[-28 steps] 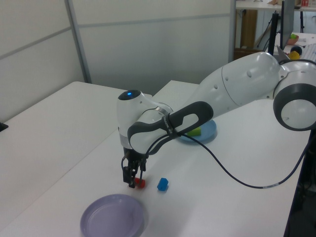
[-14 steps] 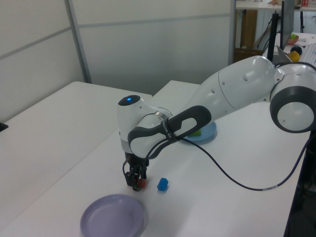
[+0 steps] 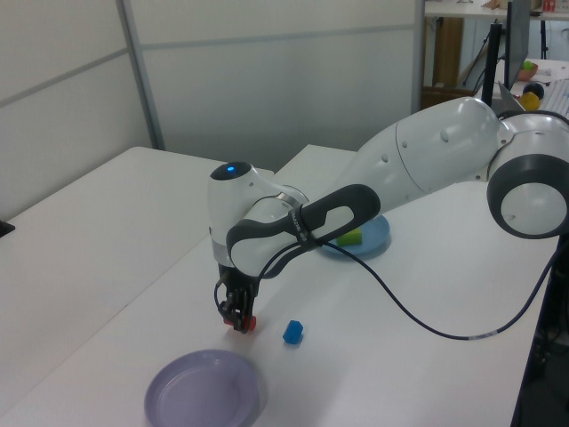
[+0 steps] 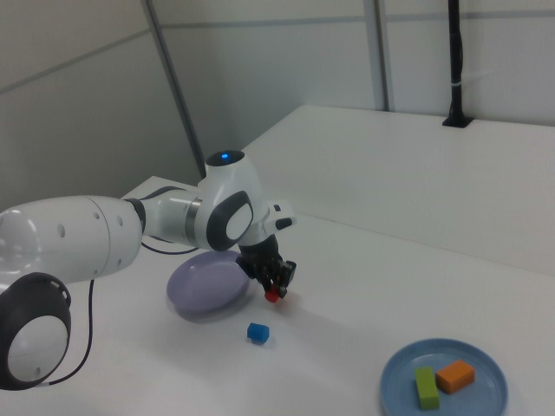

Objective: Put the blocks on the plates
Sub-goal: 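Carry the red cylinder onto the lavender plate and release it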

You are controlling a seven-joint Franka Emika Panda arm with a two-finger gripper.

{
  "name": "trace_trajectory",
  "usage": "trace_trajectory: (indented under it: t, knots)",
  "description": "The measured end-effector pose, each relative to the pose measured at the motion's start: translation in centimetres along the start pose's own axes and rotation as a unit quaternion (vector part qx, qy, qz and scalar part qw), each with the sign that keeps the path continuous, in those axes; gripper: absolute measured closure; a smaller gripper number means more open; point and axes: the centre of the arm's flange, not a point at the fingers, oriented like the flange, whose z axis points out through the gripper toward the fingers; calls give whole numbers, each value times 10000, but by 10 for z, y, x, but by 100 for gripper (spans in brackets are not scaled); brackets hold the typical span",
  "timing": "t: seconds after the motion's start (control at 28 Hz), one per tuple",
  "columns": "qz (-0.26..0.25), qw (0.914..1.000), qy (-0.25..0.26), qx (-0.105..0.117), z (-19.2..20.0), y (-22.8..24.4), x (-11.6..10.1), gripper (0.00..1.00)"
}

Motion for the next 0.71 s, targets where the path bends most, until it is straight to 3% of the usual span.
trace_trajectory:
  t: [0.21, 0.43, 0.57, 0.71]
  knots:
    - [-190, 9995, 243, 91, -32, -30, 3, 66]
    - [-365, 9987, 309, 179, -44, -93, -2, 66]
    - [-551, 9981, 278, 83, -40, -130, -10, 66]
    - [-763, 9967, 230, -157, -27, -155, -17, 66]
